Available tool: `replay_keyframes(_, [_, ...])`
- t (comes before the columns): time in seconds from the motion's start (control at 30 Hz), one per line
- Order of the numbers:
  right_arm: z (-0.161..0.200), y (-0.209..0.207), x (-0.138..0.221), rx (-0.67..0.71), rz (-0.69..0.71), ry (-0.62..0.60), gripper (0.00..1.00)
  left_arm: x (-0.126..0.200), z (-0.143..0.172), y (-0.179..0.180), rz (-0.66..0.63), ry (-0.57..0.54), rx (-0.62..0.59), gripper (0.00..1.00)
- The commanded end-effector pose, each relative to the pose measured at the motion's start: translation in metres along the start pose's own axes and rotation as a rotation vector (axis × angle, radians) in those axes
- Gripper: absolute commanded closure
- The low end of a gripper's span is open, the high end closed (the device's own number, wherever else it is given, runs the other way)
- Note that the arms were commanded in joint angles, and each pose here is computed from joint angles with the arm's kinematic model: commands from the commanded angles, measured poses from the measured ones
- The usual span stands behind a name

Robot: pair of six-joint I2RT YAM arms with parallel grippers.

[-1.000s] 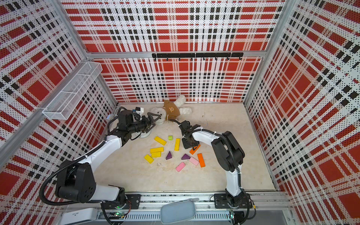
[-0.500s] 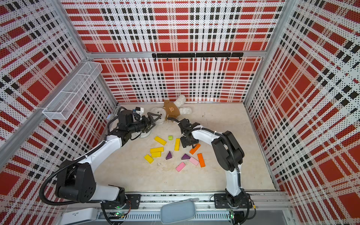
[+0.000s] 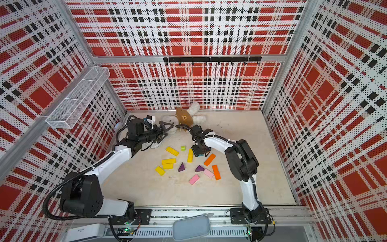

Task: Assemble a carrot with building blocks
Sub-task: Pick up the building block from the center of the board.

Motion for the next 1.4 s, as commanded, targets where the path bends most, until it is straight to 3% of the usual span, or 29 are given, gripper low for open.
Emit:
replay_keyframes(0.0, [-0.002,0.001,-0.003,-0.012,0.007,0.007,0.37,-0.003,0.002,-0.006,0.022,0.010,-0.023,0.00])
replay_keyframes(0.8, [-0.001,0.001,-0.024,-0.071,0.014,0.013,0.51,-0.005,0.005,-0.007,0.025,0.019,-0.024,0.00])
replay_keyframes(1.37, [-0.012,-0.007,0.003,-0.104,0.046,-0.074,0.56,-0.007,0.007,-0.008,0.028,0.028,-0.024,0.00])
Point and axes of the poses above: each gripper's point midway between its finger pads, its own x axis back along the fingers, its own y axis along the line the jaws close on, z = x × y, the point moved 2 cm from there along x, back along the fingers, and after that the axes turned 2 degrees about x, right-handed, at the moved point
